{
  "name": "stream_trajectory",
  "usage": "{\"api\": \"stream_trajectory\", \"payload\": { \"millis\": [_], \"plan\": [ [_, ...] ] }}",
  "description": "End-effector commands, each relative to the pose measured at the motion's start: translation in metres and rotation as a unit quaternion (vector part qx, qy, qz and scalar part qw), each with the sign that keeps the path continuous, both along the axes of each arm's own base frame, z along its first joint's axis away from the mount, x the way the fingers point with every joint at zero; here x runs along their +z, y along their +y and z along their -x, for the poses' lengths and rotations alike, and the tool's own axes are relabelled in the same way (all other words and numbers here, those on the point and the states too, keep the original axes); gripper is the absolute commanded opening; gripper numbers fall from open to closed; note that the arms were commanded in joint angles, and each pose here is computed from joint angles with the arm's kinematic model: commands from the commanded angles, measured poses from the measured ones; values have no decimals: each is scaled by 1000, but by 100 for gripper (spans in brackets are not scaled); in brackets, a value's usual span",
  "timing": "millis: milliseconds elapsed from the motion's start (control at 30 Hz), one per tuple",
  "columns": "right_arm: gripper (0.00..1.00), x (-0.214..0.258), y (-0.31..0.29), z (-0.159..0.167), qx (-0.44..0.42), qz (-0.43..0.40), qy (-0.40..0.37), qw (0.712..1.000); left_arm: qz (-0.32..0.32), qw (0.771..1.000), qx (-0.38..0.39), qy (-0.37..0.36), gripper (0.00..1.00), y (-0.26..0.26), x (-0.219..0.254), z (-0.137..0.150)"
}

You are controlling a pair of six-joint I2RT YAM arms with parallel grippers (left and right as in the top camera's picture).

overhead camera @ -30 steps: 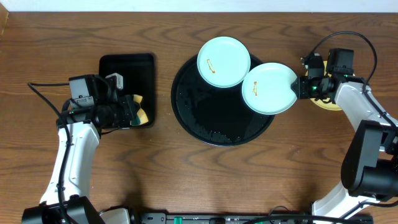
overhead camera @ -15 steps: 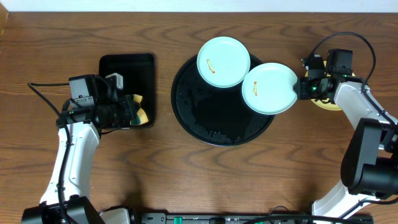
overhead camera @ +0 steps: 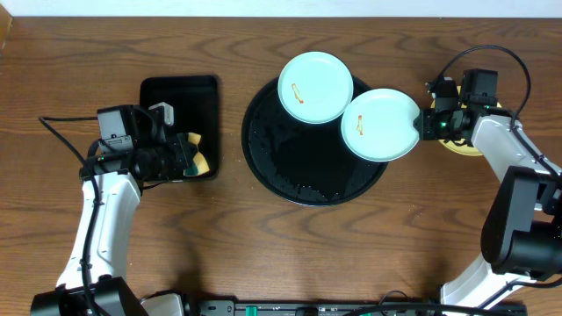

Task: Clean dirty plates on tray and stack at the side
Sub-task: 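Grip the pale green plate rim with the right gripper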

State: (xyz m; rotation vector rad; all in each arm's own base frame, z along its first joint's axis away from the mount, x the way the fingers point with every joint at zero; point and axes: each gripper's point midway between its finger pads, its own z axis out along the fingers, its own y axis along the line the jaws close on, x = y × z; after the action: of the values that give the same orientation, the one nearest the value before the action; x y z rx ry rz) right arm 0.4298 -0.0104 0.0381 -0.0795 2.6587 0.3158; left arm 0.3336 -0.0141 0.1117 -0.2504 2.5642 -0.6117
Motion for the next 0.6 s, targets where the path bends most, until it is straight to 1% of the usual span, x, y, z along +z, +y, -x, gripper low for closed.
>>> {"api": "stream_trajectory", "payload": {
  "millis": [0,100,200,333,400,500,567],
  "plan": [
    [17,-9,5,3,1,-15,11,1000,-9,1000,-1,1,8,3,-4,2],
    [16,-9,5,3,2,-16,11,1000,-9,1000,-1,1,8,3,-4,2],
    [10,-8,5,3,1,-16,11,1000,-9,1000,-1,1,8,3,-4,2],
    [4,-6,4,3,1,-15,9,1000,-9,1000,-1,1,8,3,-4,2],
    [2,2,4,1,-7,-18,1,1000,-9,1000,-1,1,8,3,-4,2],
    [1,18,3,-1,-9,-13,-17,1000,-9,1000,-1,1,8,3,-4,2],
    [1,37,1,-3,-11,-5,-39,999,-9,1000,-1,1,8,3,-4,2]
  ]
}}
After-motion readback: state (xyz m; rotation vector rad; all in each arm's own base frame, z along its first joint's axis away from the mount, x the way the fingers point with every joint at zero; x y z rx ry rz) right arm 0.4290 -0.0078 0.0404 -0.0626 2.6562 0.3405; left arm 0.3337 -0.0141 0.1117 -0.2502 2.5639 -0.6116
